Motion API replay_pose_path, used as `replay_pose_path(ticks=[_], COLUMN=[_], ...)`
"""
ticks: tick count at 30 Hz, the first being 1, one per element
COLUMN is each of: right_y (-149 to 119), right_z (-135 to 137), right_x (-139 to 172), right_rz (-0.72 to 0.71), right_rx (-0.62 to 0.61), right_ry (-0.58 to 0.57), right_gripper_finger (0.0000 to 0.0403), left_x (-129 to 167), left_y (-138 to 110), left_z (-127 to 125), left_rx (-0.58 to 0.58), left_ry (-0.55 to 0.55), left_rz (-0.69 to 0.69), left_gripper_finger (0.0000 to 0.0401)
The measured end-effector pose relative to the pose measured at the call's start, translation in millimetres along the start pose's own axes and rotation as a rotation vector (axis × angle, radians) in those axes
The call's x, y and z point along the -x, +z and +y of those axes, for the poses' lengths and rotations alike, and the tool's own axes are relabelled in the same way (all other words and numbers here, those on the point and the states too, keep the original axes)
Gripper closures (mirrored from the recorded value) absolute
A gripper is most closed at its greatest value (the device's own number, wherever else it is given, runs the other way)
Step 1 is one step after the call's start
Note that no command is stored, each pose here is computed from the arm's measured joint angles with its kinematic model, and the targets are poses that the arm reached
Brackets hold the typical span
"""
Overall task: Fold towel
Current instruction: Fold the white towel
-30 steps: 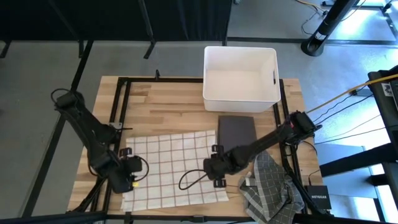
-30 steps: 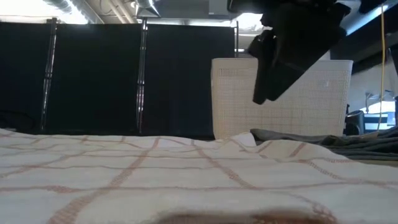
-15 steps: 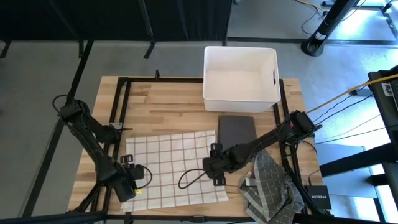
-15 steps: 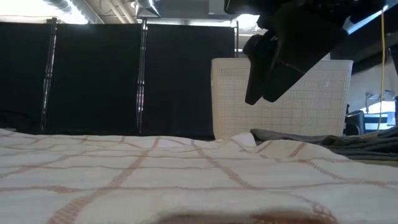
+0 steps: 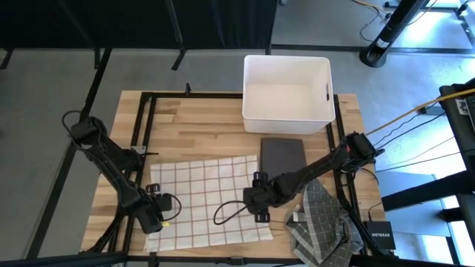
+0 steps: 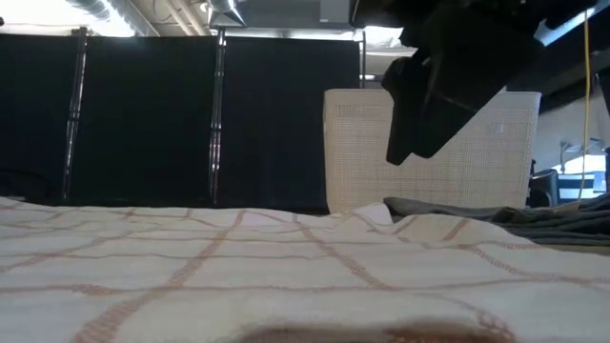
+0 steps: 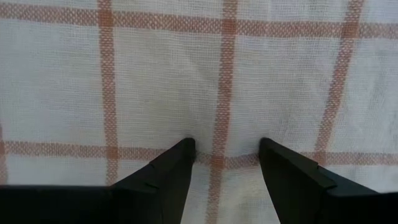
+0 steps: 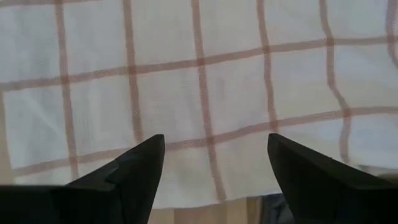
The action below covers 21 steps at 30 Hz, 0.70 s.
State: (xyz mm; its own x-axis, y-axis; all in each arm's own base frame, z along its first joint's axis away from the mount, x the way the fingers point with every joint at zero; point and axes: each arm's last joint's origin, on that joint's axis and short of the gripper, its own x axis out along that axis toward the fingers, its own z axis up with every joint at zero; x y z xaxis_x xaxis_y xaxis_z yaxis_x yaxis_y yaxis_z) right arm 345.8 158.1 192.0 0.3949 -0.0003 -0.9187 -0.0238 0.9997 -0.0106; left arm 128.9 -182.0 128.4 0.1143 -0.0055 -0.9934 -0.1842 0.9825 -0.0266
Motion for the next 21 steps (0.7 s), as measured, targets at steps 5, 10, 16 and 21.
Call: replay_pose_path(ticks=[5,10,16,21], right_y=[-7.8,-19.6,-41.9,-53.1], right_z=[4.0,-2.6,-10.8,-14.1], right_x=[-10.2,-25.9,-49.3,-53.6], right_rz=[-0.025,-0.053,-0.059,-0.036], right_rx=[0.031,0.073,0.051,0.037], right_ry=[0.017,-0.022,0.06,0.043], right_gripper_finger=[0.0113,0.0113,0.0113,0.0124], left_x=[0.6,5.6,6.3,5.1], left_y=[-0.7,1.0,-0.7,-1.9], left_z=[0.9,-1.1,-3.3,-2.2], left_rx=[-0.013,-0.019,-0.04,-0.064], left_ry=[-0.008,-0.04,-0.052,-0.046], left_rz=[-0.022,-0.04,-0.046,-0.045], left_gripper_finger=[0.0219,0.0219,0.0219,0.0219])
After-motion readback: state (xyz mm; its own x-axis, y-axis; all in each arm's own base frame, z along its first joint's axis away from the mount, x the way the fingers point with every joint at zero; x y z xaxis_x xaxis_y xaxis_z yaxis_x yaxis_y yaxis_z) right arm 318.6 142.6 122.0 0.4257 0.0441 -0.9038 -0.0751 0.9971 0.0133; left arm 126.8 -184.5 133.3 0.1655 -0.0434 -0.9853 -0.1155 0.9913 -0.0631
